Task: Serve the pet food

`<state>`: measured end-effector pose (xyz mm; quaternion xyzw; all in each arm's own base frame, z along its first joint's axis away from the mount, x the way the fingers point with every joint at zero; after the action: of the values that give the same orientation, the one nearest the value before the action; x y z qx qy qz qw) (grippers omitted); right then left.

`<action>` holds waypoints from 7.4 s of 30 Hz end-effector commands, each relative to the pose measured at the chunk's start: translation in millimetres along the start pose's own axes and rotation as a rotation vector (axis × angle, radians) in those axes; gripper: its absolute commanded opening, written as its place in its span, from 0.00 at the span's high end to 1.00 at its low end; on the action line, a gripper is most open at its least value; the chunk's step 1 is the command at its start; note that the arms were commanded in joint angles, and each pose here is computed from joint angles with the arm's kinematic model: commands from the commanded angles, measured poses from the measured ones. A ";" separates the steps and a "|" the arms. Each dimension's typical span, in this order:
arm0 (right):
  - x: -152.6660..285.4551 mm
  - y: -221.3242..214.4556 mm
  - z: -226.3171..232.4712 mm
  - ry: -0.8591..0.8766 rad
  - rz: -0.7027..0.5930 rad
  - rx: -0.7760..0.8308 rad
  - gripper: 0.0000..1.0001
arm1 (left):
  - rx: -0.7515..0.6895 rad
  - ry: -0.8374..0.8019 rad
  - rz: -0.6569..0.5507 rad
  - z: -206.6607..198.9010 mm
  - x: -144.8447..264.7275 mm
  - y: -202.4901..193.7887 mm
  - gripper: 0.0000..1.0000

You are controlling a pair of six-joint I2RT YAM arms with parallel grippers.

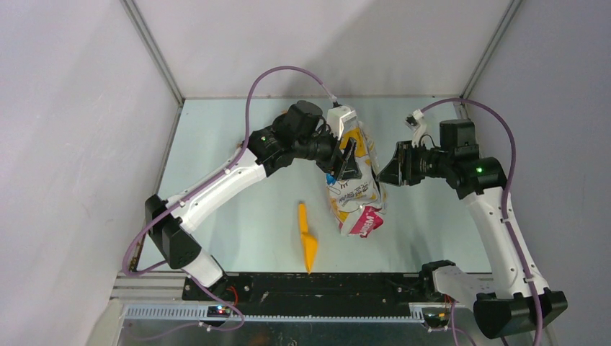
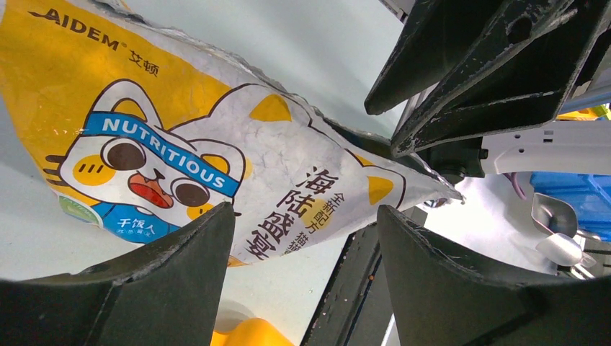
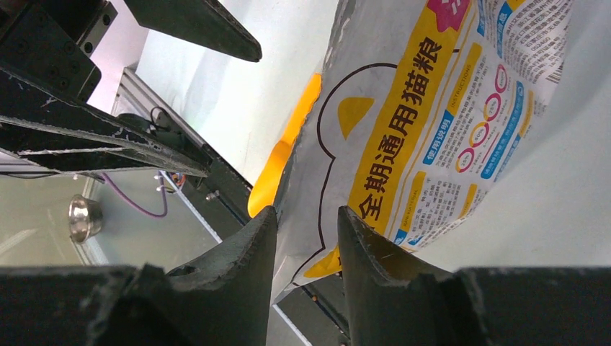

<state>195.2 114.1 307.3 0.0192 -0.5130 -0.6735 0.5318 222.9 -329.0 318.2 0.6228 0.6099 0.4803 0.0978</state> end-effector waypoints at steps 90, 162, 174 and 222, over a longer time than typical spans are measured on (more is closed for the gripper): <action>-9.4 18.5 -39.5 -0.426 0.076 0.088 1.00 | 0.202 0.449 -0.168 -19.2 -42.6 14.4 0.99; -25.4 59.0 -60.5 -0.476 0.120 0.118 0.41 | 0.018 0.417 -0.163 26.3 -0.6 44.2 0.24; -7.3 41.8 -51.1 -0.479 0.203 -0.023 1.00 | 0.053 0.590 -0.059 32.1 21.0 -4.1 0.97; 103.8 -44.7 -6.0 -0.543 -0.109 0.445 0.00 | -0.245 0.587 0.188 98.2 115.4 -140.8 0.00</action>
<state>130.8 29.0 331.2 -0.0554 -0.7485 -0.5632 0.3458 180.7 -159.1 240.3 0.5025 0.4805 0.7177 -0.0390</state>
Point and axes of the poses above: each gripper's point midway between its finger pads, its own x axis back along the fingers, its own z axis along the line the jaws close on, y = z × x, the point moved 6 cm from there along x, back along the fingers, and after that the axes turned 8 degrees about x, right-handed, at the moved point
